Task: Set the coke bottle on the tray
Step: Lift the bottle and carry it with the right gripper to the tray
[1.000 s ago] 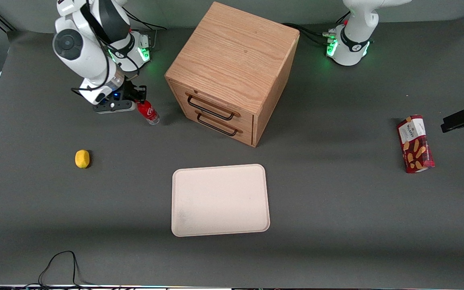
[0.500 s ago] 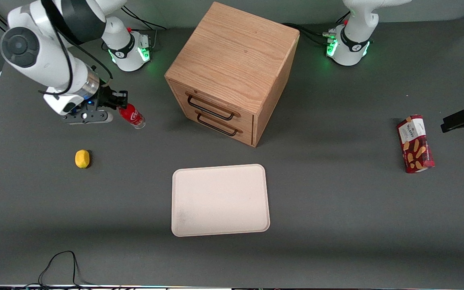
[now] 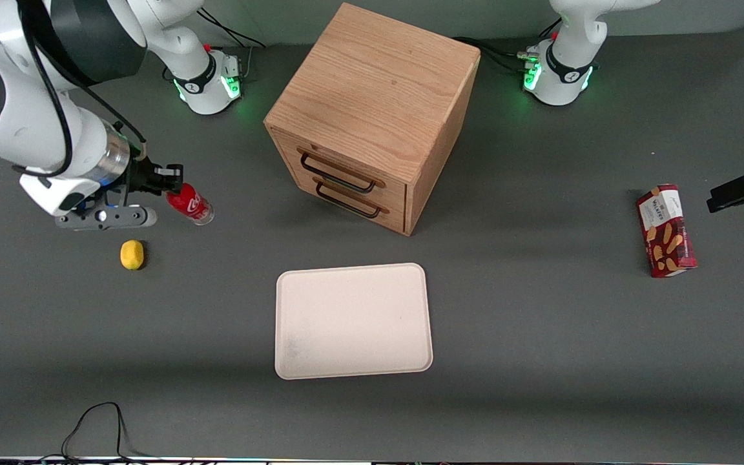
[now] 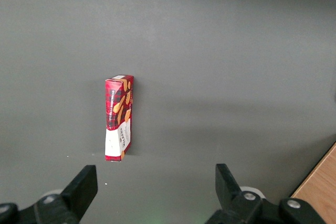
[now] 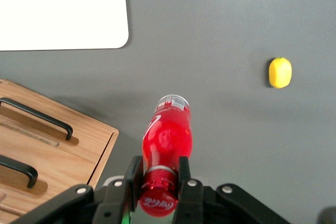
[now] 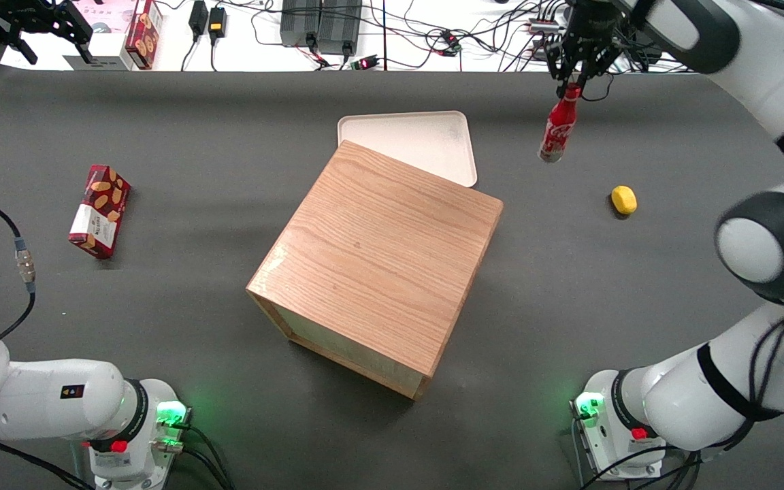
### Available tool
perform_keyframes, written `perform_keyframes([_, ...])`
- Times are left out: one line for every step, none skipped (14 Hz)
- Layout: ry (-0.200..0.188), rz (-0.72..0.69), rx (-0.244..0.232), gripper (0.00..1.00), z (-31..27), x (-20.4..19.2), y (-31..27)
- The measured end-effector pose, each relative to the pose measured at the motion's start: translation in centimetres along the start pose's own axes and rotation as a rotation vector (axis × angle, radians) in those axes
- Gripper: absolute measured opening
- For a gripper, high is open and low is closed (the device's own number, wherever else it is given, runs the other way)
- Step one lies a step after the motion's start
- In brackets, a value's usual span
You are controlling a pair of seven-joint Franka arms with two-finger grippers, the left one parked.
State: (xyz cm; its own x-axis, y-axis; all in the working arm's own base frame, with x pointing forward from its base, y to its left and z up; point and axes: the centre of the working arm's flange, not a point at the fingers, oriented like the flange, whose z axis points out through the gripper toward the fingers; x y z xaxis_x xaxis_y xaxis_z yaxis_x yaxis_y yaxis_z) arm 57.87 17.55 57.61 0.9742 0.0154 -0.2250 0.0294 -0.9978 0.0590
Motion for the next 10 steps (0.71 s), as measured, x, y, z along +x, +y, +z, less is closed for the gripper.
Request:
perform_keyframes([0.001, 0.002, -0.007, 0.31, -0.3, 1.1, -0.4])
perform_keyframes([0.004, 0.003, -0.009, 0.31, -0.4, 2.2, -0.6])
perform_keyframes([0.008, 0.003, -0.011, 0.31, -0.2, 3.1, -0.9])
perform_keyframes([0.009, 0.002, -0.013, 0.31, 0.2, 3.9, -1.1])
perform_keyframes([0.008, -0.001, -0.012, 0.31, 0.8, 4.7, -1.6])
perform_keyframes([0.009, -0.007, -0.002, 0.31, 1.6, 5.4, -2.2])
perform_keyframes([0.009, -0.013, 0.008, 0.31, 2.4, 6.1, -2.8])
perform_keyframes([0.013, -0.015, 0.013, 0.31, 3.3, 6.9, -3.5])
perform_keyframes([0.027, -0.018, 0.018, 0.31, 4.4, 7.9, -4.2])
perform_keyframes([0.044, -0.023, 0.024, 0.31, 5.4, 8.8, -5.1])
